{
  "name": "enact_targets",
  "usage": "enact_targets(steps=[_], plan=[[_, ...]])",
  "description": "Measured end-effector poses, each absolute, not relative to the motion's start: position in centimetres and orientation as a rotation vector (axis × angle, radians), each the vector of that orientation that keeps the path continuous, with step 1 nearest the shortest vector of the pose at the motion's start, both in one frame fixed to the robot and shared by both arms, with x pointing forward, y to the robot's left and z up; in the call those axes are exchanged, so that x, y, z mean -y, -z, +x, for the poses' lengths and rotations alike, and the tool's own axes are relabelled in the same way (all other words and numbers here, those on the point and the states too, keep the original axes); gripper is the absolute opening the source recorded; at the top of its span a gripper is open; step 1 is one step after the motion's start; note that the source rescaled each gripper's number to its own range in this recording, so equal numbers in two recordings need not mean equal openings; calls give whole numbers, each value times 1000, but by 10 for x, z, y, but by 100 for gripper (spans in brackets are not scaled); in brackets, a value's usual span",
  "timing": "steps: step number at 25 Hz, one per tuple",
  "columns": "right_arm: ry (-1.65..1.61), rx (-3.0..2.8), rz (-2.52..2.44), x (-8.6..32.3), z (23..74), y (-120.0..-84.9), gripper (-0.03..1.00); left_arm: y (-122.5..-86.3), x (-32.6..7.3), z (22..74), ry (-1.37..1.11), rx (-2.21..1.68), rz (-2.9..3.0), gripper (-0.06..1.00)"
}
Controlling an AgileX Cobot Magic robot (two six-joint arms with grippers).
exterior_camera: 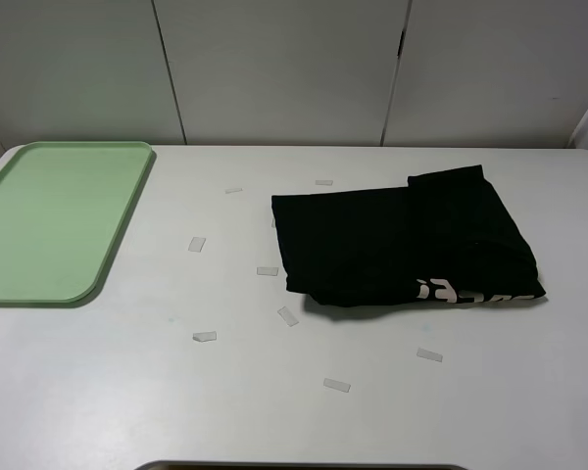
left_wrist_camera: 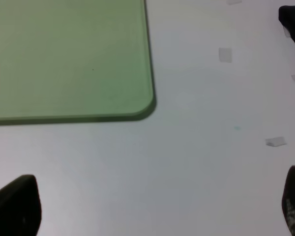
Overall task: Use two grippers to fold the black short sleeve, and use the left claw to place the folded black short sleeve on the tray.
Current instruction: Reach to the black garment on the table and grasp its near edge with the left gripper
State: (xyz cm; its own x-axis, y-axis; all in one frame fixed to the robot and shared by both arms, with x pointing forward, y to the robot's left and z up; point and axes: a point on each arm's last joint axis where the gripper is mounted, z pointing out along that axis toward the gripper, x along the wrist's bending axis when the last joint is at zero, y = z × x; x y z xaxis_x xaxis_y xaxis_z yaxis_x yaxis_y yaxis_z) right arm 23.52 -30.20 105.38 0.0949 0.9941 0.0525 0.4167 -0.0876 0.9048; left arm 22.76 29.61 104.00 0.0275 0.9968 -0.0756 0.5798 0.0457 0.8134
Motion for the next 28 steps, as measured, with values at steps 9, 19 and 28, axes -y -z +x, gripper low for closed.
enact_targets(steps=[9, 19, 28], plan=[[-962, -1420, 1616, 302, 235, -1054, 100, -1040, -297, 228, -773, -1636, 1617, 98], [-962, -1420, 1616, 302, 235, -1054, 100, -1075, -296, 250, -699, -1708, 1653, 100], [-962, -1420, 1616, 302, 235, -1054, 100, -1103, -284, 363, -357, -1831, 1776, 100]])
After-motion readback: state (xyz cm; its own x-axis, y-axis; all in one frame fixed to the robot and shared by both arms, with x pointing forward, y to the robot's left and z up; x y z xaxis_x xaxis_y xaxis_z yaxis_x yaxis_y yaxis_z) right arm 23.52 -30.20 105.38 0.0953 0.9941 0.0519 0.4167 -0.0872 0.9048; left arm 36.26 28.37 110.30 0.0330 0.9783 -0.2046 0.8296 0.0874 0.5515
